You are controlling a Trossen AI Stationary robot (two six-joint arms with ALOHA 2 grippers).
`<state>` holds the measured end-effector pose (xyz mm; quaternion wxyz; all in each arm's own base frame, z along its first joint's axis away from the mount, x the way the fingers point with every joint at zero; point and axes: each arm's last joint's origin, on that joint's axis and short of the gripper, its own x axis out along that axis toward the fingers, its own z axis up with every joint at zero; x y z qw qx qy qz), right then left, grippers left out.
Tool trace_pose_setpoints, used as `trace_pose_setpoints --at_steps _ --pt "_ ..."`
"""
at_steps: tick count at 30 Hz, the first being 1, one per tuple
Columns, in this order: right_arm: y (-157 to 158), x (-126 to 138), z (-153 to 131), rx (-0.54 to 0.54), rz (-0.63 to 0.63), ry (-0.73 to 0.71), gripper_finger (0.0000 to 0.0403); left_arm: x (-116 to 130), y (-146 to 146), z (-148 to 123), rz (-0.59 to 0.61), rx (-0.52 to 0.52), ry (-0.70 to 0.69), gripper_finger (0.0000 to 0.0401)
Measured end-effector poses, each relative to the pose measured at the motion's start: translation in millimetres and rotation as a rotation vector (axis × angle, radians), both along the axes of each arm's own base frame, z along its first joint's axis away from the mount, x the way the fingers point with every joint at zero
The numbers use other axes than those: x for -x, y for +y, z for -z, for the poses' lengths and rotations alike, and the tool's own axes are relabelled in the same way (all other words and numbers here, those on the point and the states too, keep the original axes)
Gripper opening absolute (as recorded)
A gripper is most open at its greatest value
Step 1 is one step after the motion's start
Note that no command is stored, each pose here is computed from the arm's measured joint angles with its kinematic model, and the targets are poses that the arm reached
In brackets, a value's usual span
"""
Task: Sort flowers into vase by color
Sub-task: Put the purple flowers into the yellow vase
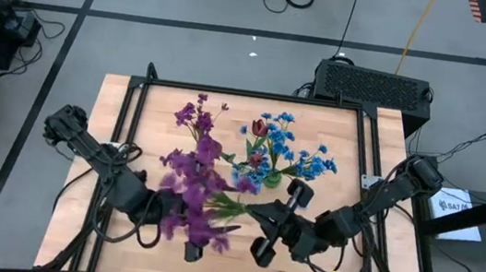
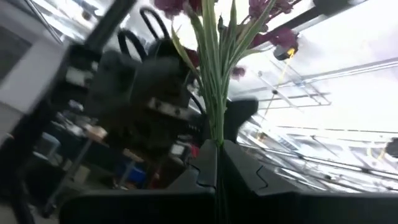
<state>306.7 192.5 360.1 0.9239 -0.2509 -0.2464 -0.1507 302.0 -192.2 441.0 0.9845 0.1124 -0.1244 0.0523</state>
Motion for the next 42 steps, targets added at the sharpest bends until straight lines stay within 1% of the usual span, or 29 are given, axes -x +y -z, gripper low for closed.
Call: trace_pose_setpoints --at_steps 11,13,16,20,23,27,29,32,36,39,42 --pt "9 11 -3 0.062 0.075 -0.004 0.0001 3 -4 1 -0.013 0.000 0.021 0.0317" --pt "13 17 -5 0.074 0.086 -0.016 0.0001 3 -3 1 -0.012 0.016 0.015 0.0317" --pt "17 22 -7 0.102 0.106 -0.020 0.0001 2 -3 -1 0.037 0.053 -0.014 0.0317" --pt "18 23 -7 0.115 0.116 -0.014 0.0001 -10 -3 5 0.042 0.068 -0.047 0.0317" --pt "17 22 -7 0.113 0.121 -0.011 0.0001 -20 -3 10 0.032 0.063 -0.101 0.0317" --pt "14 19 -6 0.104 0.153 0.016 0.0001 -25 -6 12 0.018 0.042 -0.169 0.0317" --pt "13 18 -5 0.109 0.164 0.026 0.0001 -25 -6 11 0.009 0.031 -0.187 0.0317" --pt "11 17 -5 0.099 0.181 0.035 0.0001 -23 -4 7 0.002 0.041 -0.219 0.0317" --pt "6 13 -4 0.086 0.198 0.048 0.0001 -24 -5 8 0.002 0.036 -0.216 0.0317" --pt "2 9 -4 0.054 0.189 0.046 0.0002 -25 -3 8 -0.002 0.036 -0.215 0.0317" --pt "-1 7 -3 0.036 0.193 0.050 0.0002 -27 -2 10 -0.007 0.021 -0.191 0.0317"
